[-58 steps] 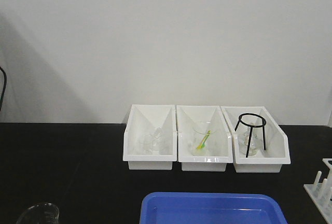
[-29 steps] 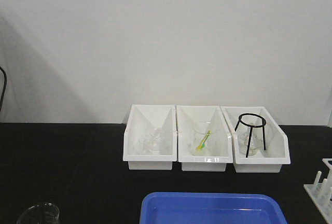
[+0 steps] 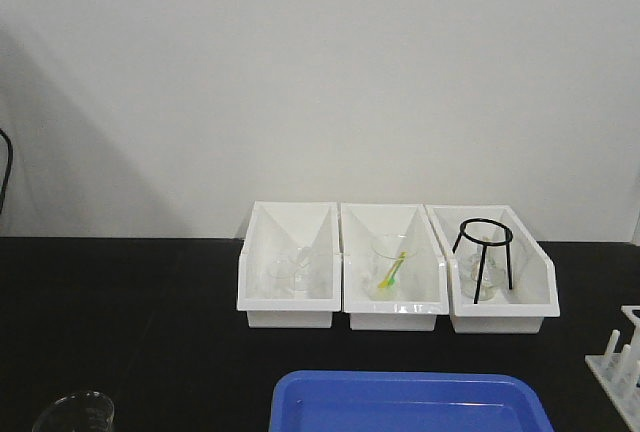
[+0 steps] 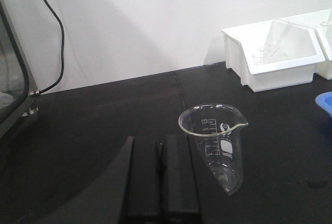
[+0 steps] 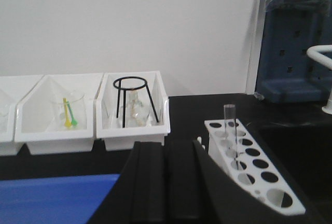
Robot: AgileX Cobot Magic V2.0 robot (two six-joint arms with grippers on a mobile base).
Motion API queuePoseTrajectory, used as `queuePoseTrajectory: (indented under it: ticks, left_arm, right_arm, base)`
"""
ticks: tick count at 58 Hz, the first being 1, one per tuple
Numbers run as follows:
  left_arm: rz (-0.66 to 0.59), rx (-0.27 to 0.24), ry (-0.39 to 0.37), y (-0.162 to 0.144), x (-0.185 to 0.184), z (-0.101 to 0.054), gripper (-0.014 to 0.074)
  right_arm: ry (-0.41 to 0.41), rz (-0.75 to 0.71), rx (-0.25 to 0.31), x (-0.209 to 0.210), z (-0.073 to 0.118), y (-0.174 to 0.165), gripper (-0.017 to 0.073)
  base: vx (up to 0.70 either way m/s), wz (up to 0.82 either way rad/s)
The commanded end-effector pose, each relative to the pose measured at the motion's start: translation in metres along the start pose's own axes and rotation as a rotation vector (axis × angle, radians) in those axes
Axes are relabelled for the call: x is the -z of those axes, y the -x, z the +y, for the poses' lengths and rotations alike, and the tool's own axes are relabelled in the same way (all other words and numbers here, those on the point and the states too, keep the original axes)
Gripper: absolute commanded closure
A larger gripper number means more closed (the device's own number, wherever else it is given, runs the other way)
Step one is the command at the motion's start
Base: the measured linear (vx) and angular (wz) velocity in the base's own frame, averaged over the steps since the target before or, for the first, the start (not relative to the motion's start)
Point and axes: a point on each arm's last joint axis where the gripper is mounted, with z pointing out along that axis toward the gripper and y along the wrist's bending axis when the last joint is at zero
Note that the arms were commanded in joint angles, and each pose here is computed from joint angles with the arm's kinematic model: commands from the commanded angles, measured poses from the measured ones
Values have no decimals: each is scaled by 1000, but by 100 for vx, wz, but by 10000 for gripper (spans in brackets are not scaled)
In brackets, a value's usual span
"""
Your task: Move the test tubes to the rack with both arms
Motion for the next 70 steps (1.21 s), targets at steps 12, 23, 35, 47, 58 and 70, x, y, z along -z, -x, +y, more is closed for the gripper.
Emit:
queuePoseTrajectory:
  ticks: [12,23,35,47,58,70]
  left_arm:
    - [-47,19,10,-3,-1,0,614]
    - [-46,19,10,-3,-1,0,614]
    - [-46,19,10,-3,-1,0,614]
    - [-46,19,10,-3,-1,0,614]
    - [-46,19,10,-3,-1,0,614]
    - [-46,19,10,-3,-1,0,614]
  right_arm:
    - [48,-123,-83,30,3,-74,567]
    - [51,-27,-99,23,4,-98,567]
    - [49,-43,8,23,4,-97,567]
    - [52,-54,-15,24,4,-97,567]
    - [52,-55,-15,24,4,-96,567]
    - [52,-55,-15,24,4,-96,567]
  base:
    - [0,0]
    - [0,0]
    - [0,0]
    - [0,0]
    - [0,0]
    - [0,0]
